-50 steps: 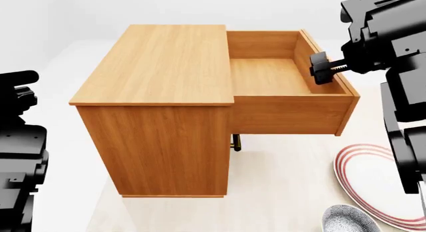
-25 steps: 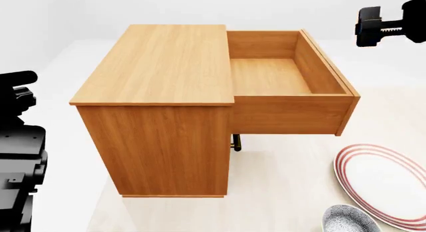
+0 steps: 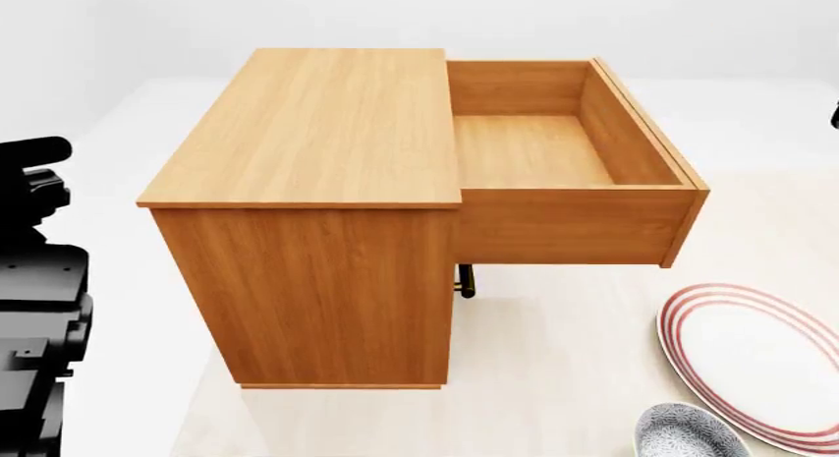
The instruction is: Open the top drawer of the cabinet and put the bowl in it.
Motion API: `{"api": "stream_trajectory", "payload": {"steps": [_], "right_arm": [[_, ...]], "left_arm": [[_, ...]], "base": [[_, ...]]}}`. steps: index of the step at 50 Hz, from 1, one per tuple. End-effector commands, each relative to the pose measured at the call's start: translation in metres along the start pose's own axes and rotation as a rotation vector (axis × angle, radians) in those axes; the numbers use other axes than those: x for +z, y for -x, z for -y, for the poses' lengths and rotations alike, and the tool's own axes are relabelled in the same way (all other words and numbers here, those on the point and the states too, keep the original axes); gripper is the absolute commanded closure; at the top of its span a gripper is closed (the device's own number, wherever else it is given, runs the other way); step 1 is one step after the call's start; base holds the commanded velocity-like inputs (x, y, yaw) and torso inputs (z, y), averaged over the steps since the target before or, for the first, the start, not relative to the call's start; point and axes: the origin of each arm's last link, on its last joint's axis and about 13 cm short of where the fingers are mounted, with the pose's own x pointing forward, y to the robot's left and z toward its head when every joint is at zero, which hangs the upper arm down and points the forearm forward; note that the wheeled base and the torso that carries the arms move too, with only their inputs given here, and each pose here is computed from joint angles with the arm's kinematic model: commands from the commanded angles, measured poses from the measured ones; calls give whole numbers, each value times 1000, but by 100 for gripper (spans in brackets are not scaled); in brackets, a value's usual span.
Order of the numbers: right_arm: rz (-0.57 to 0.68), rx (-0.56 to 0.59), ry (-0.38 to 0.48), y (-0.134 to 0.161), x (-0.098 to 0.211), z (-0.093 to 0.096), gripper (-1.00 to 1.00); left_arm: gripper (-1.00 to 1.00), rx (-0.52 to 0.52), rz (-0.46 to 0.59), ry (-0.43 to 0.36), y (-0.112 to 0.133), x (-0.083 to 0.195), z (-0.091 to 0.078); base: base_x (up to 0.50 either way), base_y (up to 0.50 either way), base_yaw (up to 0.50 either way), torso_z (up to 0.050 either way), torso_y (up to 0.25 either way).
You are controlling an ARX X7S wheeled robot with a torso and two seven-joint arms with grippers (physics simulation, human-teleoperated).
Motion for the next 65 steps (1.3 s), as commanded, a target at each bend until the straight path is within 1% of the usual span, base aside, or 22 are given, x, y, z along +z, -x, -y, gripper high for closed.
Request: {"api": "stream_trajectory", "payload": {"steps": [1, 6, 8, 14, 20, 27, 29, 35, 39, 55, 65], "right_arm": [[-83, 87, -4, 51, -48, 22, -100], [-214, 93, 37, 68, -82, 32, -100], [-256, 97, 46, 73, -90, 36, -100], [-327, 76, 72, 84, -110, 48, -100], [-398, 86, 114, 90, -130, 50, -100], [-489, 126, 165, 102, -146, 53, -100], [-516, 130, 172, 106, -147, 54, -100], [-589, 195, 232, 117, -151, 53, -100], [-613, 208, 254, 114, -157, 53, -100], [-682, 236, 267, 87, -185, 44, -100], [-656, 223, 214, 64, -185, 32, -100]], "left_arm": [[-100, 6, -6, 5, -1, -1, -1], [-100, 10, -10, 1, -1, -2, -2], [-100, 11, -12, 1, -1, -2, -2], [-100, 11, -14, 0, 0, -4, -1], [-100, 7, -13, 0, 1, -3, -1], [-100, 4, -14, -5, 3, -6, 0], [-100, 3, -15, -7, 3, -7, 0], [-100, 6, -13, -10, 3, -5, 0], [-100, 4, -13, -9, 3, -5, 1], [-100, 1, -14, -15, 5, -8, 2], [-100, 0, -14, -16, 6, -7, 3]], "base": [[0, 0, 0, 0, 0], [0, 0, 0, 0, 0], [0, 0, 0, 0, 0], [0, 0, 0, 0, 0], [0, 0, 0, 0, 0], [0, 0, 0, 0, 0], [0, 0, 0, 0, 0], [0, 0, 0, 0, 0], [0, 0, 0, 0, 0], [0, 0, 0, 0, 0], [0, 0, 0, 0, 0]]}}
